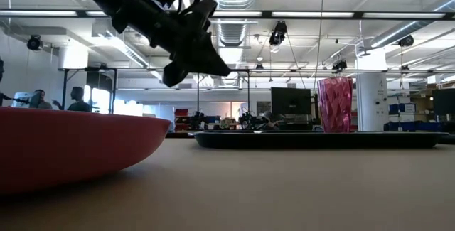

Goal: Pick and place plate/cup/fork/spoon on tray
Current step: Adjust the black serving tray on the table

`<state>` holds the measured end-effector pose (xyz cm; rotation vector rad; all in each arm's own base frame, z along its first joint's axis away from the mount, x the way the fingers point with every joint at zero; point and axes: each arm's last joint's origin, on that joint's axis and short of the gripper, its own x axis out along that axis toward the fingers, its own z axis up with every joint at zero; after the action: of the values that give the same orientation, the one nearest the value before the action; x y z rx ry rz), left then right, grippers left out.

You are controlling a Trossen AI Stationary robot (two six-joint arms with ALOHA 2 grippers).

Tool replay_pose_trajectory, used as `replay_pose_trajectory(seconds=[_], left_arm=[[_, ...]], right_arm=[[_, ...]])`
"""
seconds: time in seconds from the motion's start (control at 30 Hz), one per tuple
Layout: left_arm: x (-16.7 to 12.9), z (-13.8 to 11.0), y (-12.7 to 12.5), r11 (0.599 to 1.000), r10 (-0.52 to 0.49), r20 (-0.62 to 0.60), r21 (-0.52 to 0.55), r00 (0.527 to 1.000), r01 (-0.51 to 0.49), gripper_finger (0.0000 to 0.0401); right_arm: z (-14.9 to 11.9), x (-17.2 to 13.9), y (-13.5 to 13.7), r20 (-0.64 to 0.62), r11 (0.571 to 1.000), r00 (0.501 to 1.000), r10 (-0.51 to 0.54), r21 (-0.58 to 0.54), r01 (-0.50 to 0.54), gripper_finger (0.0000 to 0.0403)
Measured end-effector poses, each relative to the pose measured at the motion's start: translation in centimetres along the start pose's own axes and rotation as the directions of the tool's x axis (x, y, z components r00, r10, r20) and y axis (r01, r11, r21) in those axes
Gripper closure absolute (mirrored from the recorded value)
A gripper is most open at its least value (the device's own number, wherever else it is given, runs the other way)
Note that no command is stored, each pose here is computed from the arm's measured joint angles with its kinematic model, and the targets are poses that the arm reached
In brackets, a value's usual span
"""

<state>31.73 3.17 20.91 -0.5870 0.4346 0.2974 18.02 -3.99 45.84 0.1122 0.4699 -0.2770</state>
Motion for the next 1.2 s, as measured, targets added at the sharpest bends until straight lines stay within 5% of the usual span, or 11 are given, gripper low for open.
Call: replay_pose_trajectory(seconds=[0.53, 0.77, 1.2], left_arm=[[4.5, -3.4, 1.4, 0.997, 0.069, -0.166, -0.006, 0.984, -0.071, 0.0401], [4.0, -5.0, 2.5, 0.98, 0.199, -0.352, 0.054, 0.915, -0.192, 0.0401], [3.0, -5.7, 2.4, 0.968, 0.252, -0.436, 0.101, 0.864, -0.231, 0.0401]], right_arm=[[0.1, 0.0, 0.0, 0.011, 1.0, 1.0, 0.0, -0.009, 0.0, 0.0394], [0.1, 0.0, 0.0, 0.012, 1.0, 1.0, 0.0, -0.008, 0.0, 0.0394], [0.4, 0.0, 0.0, 0.037, 1.0, 0.999, 0.002, -0.015, -0.002, 0.0394]])
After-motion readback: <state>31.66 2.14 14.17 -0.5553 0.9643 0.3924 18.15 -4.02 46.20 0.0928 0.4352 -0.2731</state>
